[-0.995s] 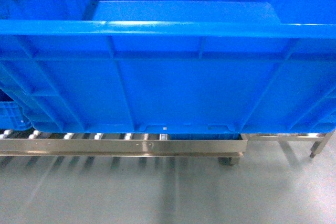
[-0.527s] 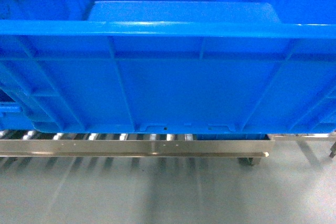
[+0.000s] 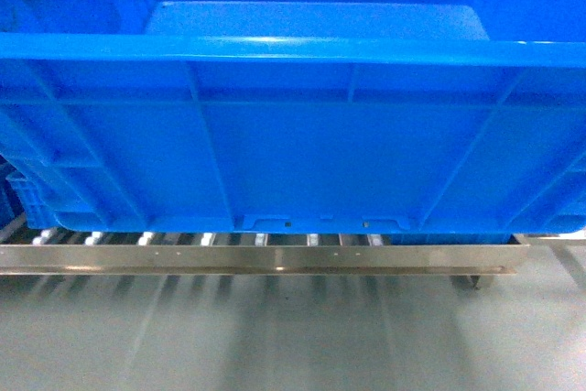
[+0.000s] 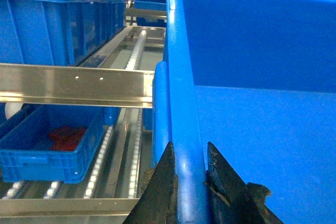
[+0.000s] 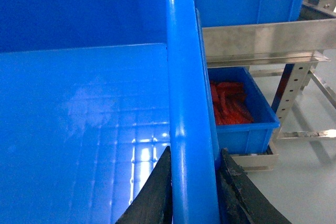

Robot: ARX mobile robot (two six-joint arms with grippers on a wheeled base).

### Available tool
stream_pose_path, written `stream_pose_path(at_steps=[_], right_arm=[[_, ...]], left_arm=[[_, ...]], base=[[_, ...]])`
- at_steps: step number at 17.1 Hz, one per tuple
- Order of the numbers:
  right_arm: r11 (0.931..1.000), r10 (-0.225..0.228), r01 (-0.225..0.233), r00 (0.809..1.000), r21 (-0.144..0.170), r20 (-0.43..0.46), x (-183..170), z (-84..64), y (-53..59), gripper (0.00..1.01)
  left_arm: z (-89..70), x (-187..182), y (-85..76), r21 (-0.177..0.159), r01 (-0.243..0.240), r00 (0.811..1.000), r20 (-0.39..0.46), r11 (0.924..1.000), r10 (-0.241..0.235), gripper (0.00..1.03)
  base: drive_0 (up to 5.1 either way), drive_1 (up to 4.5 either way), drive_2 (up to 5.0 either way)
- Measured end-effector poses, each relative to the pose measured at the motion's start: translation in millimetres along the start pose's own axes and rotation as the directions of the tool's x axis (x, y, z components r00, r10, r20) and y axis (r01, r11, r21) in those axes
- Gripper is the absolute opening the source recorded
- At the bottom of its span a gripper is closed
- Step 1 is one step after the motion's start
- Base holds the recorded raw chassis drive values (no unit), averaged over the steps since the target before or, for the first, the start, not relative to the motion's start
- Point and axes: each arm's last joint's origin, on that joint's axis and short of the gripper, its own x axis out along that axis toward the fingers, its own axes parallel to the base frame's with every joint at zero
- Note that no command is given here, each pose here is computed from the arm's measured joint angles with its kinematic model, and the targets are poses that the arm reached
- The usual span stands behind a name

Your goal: Place box next to blue box on left shelf

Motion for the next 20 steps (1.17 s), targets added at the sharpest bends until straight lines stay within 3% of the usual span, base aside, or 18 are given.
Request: stream_pose_path(at_steps=[10, 20], right_arm=[[1.0, 0.0, 0.0, 1.0, -0.001, 0.002, 0.0, 0.2, 0.0, 0.16], [1.0, 0.003, -0.003, 1.0, 0.0, 0.001, -0.1, -0.1, 1.4, 0.16]], left_arm=[[0.0, 0.0, 0.0, 0.0, -0.001, 1.0, 0.0, 1.0, 0.001, 0.09], [0.6, -0.2, 1.1, 0.0, -0.004, 1.0, 0.003, 1.0, 0.004, 0.09]], base=[[-4.9, 2.52, 2.5], [0.0, 0.0, 0.0]])
